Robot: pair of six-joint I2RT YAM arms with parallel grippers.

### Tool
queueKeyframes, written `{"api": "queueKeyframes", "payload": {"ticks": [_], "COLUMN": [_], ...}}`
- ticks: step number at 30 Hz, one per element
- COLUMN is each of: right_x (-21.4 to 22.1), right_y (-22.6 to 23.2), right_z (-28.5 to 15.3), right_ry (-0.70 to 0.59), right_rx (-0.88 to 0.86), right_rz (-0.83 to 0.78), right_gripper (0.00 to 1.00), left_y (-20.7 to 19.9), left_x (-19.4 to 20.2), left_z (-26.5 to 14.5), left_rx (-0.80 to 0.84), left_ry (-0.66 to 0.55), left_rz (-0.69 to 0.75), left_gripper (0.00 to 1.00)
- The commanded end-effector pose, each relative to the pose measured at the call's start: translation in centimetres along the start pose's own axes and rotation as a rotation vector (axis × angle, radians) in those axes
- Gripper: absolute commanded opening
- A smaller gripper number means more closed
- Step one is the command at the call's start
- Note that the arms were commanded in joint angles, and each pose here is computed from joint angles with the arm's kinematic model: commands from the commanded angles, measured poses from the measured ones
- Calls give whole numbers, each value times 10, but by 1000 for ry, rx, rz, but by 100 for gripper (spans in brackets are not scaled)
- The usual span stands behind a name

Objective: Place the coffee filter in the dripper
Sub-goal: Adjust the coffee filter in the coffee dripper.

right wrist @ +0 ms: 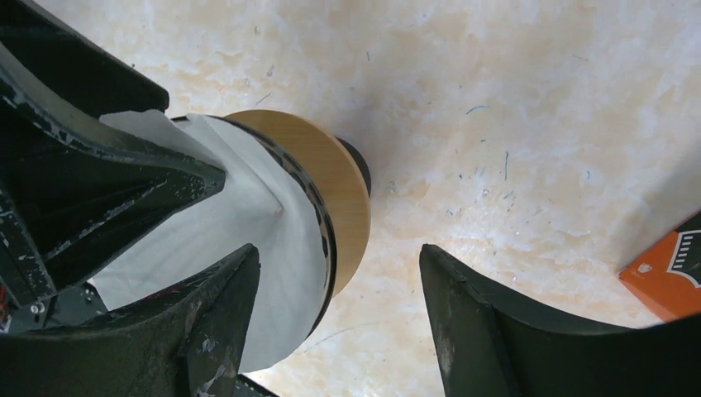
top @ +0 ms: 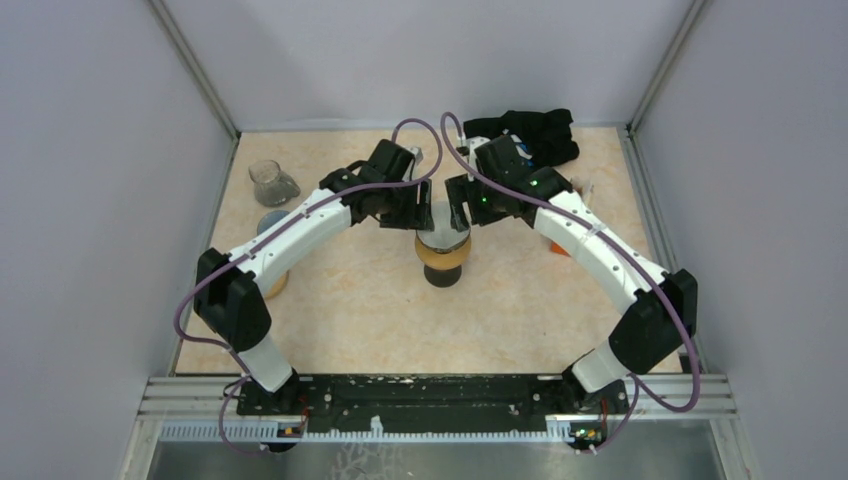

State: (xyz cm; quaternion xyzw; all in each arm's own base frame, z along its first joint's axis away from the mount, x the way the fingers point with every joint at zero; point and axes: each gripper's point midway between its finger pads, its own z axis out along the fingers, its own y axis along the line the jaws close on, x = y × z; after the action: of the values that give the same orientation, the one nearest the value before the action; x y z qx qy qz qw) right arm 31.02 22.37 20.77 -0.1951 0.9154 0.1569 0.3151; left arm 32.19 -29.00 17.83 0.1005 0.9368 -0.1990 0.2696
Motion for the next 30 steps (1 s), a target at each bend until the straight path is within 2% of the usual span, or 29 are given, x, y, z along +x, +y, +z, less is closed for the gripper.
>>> {"api": "queueKeyframes", "payload": {"ticks": [1,11,30], "right_x": [-29,-13,-7], "right_y": [-3,-22,-28], "right_z": [-4,9,10], "right_ry": [-116,-91,-83], "right_rx": [19,82,116], "right_rz": [25,44,46], "right_gripper": [72,71,71], "left_y": [-2,0,11], "left_x": [-10,-5,7], "left_z": [-6,-3,-16], "left_rx": [8,5,-38], "left_ry": [-21,-6,2], "left_rz": [15,15,-8], "left_gripper": [67,67,68]}}
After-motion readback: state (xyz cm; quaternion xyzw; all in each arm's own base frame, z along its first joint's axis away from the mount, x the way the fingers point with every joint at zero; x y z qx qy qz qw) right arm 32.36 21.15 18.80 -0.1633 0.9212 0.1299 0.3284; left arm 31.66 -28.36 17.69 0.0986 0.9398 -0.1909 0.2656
